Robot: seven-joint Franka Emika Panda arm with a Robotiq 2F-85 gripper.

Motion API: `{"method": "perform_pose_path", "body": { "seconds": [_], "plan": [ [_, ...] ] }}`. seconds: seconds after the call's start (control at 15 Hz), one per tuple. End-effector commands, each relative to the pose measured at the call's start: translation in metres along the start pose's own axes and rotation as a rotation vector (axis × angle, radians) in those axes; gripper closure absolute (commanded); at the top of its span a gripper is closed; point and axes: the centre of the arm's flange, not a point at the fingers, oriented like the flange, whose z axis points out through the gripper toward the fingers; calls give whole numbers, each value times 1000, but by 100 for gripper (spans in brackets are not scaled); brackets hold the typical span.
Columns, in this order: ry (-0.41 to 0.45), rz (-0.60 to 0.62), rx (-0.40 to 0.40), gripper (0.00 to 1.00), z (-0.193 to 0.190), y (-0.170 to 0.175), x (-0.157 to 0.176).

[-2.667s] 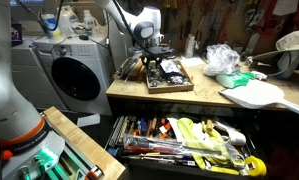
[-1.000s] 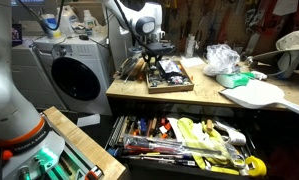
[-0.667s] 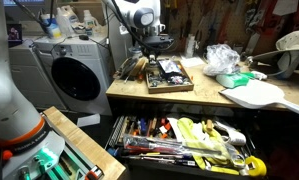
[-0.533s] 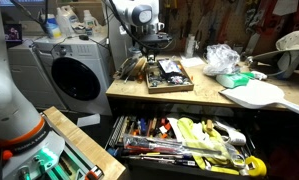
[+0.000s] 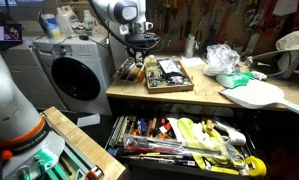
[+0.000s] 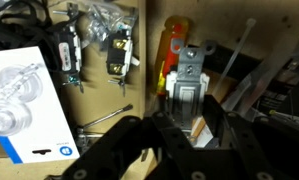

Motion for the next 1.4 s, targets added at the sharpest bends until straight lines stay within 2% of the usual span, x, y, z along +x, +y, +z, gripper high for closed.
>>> {"method": "perform_pose_path", "body": {
  "seconds": [0.0, 0.33, 0.47, 0.67, 0.8, 1.13, 1.33],
  "plan": [
    [8, 35, -31, 85, 2, -44, -39],
    [8, 137, -49, 85, 23, -58, -77],
    [34, 136, -64, 85, 36, -56, -86],
    [74, 117, -100, 85, 51, -46, -92],
    [67, 86, -114, 85, 56, -44, -93],
    [29, 14, -75, 85, 69, -47, -99],
    [44, 6, -82, 85, 76, -44, -99]
  ]
}}
